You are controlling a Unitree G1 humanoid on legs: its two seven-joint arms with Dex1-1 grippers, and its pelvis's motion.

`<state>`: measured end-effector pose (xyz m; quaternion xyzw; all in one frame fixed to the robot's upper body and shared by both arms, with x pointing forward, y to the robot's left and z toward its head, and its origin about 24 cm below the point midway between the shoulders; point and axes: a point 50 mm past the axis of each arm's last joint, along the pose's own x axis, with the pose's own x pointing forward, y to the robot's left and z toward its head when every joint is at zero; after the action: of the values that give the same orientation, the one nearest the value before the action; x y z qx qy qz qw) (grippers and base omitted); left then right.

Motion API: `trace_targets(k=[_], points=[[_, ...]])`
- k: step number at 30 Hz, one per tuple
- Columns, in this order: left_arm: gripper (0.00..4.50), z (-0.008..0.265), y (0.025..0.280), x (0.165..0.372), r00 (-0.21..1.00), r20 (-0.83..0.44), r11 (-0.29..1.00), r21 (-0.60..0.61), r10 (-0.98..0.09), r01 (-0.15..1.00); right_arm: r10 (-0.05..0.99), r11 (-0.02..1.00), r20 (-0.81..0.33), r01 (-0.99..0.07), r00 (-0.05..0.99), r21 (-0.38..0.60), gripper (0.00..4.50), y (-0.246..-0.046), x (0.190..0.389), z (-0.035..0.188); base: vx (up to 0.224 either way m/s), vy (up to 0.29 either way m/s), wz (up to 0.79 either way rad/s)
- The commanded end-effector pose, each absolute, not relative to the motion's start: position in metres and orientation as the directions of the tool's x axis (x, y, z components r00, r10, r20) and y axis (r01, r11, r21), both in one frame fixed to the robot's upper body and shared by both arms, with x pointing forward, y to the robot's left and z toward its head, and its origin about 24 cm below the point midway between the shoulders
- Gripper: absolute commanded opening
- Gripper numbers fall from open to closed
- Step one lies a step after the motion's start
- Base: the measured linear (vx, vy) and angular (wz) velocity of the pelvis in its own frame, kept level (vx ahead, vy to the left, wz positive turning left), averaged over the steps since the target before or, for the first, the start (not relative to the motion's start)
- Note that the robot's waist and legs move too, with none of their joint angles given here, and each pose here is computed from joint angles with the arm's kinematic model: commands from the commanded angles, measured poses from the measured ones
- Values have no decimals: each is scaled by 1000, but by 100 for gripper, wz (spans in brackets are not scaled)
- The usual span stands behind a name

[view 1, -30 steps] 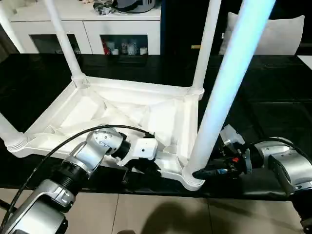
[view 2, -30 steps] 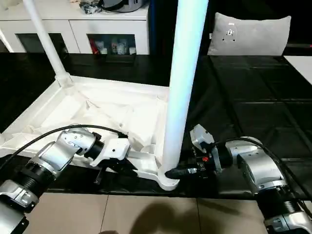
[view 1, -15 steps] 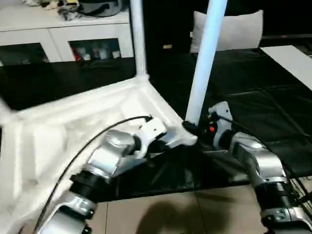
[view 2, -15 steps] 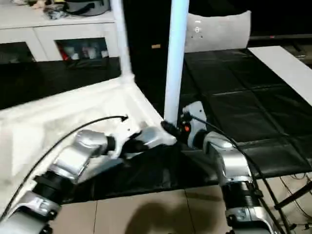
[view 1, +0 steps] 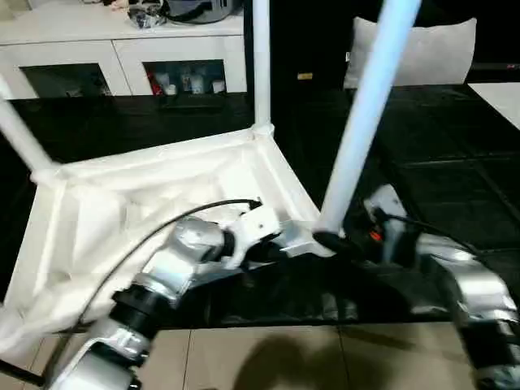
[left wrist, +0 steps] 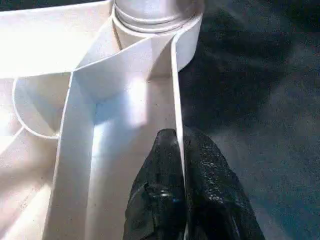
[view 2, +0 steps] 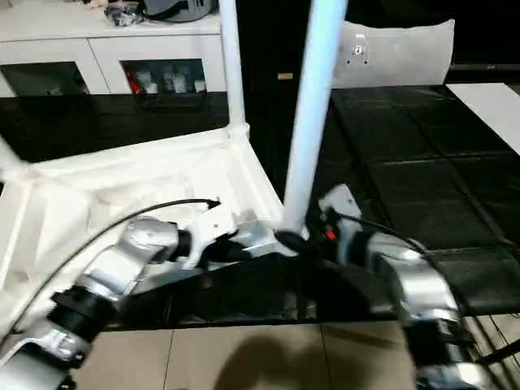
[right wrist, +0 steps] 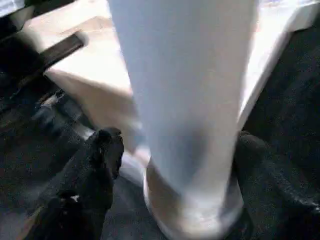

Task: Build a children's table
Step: Rotate leg to tighten

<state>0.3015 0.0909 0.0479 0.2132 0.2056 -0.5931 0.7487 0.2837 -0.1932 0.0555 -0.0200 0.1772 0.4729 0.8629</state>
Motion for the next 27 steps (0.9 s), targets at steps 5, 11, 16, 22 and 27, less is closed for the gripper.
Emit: trace_targets(k=[5, 11, 16, 22, 27], points=[[0, 49, 99, 291, 32, -602, -17, 75, -798, 997, 887, 391, -319, -911, 335, 131, 444, -198, 276, 70, 0, 0, 0], [0, 46, 111, 283, -142, -680, -237, 47, -719, 970, 904, 243, -380, -967, 196, 80, 448, -197, 276, 73, 0, 0, 0], [0, 48, 113, 282, -201, -701, -311, 32, -685, 950, 936, 109, -350, -978, 41, 177, 402, -191, 268, 74, 0, 0, 0], [0, 50, 113, 282, -232, -696, -345, 25, -680, 938, 937, 63, -349, -977, -13, 205, 351, -188, 269, 71, 0, 0, 0], [0, 50, 113, 283, -241, -696, -357, 24, -676, 934, 940, 28, -337, -974, -52, 227, 311, -183, 270, 69, 0, 0, 0]])
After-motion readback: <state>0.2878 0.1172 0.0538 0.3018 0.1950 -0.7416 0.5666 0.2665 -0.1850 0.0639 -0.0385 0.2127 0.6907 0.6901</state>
